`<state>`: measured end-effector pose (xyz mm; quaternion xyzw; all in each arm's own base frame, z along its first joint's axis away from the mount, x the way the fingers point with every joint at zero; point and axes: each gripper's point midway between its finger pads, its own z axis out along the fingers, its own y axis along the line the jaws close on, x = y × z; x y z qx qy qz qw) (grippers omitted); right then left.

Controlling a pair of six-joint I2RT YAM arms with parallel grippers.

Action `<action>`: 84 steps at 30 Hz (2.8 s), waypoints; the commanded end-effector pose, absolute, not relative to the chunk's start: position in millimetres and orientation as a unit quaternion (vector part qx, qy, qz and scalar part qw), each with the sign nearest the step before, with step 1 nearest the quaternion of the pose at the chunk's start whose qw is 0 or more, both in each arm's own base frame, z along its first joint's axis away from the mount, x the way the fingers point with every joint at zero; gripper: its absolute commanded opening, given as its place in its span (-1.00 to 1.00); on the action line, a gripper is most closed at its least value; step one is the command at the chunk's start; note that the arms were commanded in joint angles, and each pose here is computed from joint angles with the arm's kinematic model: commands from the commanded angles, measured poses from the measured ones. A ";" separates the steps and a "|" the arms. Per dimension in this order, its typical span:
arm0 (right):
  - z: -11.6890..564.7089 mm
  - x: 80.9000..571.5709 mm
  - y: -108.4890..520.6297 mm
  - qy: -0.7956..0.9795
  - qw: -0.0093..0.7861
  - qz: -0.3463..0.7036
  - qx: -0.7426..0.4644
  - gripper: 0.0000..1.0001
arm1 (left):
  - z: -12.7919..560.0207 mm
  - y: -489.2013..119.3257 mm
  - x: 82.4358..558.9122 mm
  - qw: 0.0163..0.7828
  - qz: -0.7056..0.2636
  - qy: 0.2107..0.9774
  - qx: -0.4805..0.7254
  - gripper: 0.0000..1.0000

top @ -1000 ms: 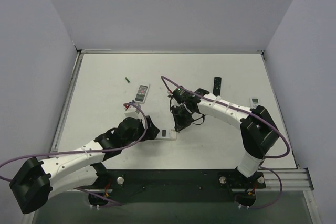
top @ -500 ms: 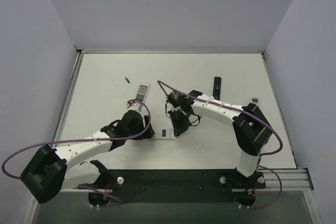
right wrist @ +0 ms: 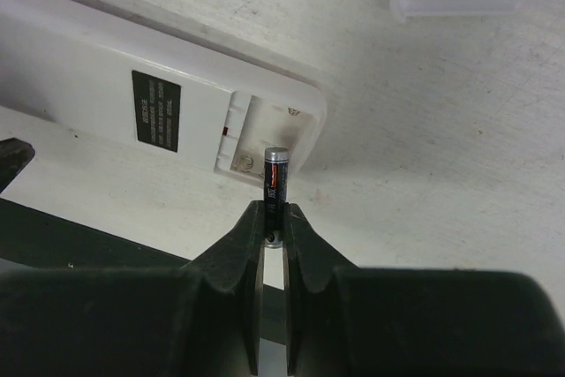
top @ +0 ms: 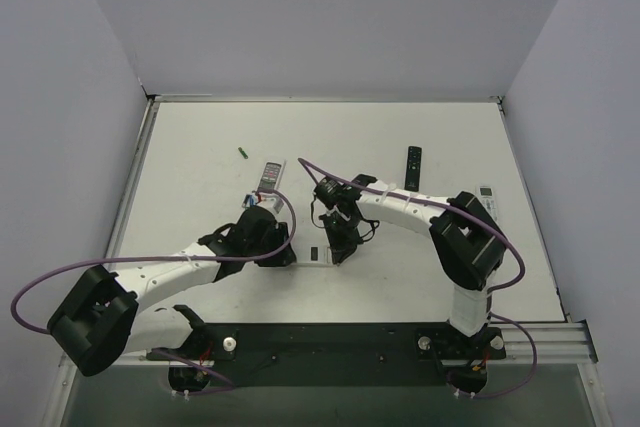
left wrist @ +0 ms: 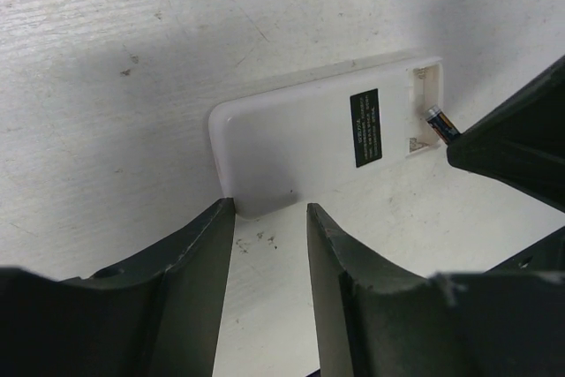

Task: Load the batteries into the remote control
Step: Load the battery into the remote control.

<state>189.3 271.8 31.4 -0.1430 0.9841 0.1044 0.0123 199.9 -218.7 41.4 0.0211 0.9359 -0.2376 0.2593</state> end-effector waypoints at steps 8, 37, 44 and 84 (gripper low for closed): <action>25.8 200.5 248.1 0.994 0.023 0.018 -0.107 -1.00 | 73.6 -240.0 197.8 0.264 -0.290 0.915 0.088 -0.09; 33.2 230.0 255.2 0.968 0.058 0.019 -0.243 -1.00 | 82.0 -255.2 192.2 0.335 -0.293 0.868 0.222 0.47; 32.1 228.8 257.5 0.963 0.050 0.028 -0.263 -1.00 | 69.8 -274.7 184.4 0.356 -0.257 0.852 0.285 0.52; 22.0 246.8 233.3 0.942 0.068 -0.008 -0.330 -1.00 | 13.6 -288.2 151.8 0.269 -0.181 0.856 0.402 -0.62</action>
